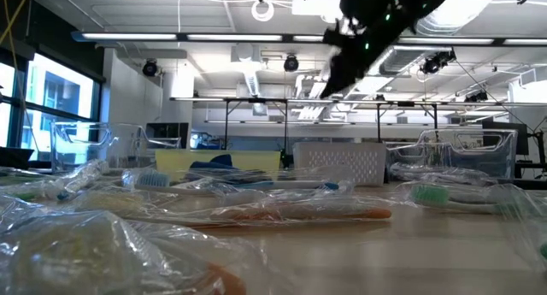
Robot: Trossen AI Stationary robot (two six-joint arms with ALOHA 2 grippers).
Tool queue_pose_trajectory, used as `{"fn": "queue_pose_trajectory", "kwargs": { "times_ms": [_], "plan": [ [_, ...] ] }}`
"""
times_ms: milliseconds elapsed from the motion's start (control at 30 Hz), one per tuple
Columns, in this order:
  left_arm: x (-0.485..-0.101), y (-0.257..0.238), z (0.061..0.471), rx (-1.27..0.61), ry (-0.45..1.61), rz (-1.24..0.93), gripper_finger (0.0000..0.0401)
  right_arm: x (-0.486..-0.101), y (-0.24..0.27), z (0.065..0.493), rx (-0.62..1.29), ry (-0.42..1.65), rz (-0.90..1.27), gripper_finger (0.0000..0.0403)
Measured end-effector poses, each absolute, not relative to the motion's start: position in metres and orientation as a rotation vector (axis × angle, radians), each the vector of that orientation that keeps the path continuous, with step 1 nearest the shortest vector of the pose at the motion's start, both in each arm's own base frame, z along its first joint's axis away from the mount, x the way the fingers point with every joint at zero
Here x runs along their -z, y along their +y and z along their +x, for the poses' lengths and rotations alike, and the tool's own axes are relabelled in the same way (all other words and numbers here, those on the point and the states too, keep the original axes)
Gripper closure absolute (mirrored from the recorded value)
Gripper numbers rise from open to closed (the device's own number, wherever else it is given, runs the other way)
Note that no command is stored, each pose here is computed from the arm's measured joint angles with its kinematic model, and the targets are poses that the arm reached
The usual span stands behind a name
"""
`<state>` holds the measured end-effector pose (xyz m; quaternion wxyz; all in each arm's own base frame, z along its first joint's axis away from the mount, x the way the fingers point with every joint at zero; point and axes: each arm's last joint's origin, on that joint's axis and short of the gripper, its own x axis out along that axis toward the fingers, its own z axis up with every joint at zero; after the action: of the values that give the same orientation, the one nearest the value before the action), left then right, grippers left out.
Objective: Pick & Place Toothbrushes
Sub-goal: Put the blue toothbrush into the yellow bin
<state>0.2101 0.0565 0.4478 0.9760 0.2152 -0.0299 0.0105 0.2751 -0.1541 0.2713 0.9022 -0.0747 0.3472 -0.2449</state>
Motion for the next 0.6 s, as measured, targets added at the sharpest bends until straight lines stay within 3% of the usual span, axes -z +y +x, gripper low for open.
{"fn": "queue_pose_trajectory", "kwargs": {
  "times_ms": [233, 600],
  "plan": [
    [-0.448, 0.056, 0.21, -0.021, -0.059, 0.439, 0.0249, -0.313, -0.112, 0.265, 0.4, 0.498, 0.018, 0.031],
    [-0.425, 0.059, 0.218, -0.008, -0.011, 0.415, 0.0249, -0.331, -0.059, 0.278, 0.211, 0.345, 0.101, 0.0331]
  ]
}}
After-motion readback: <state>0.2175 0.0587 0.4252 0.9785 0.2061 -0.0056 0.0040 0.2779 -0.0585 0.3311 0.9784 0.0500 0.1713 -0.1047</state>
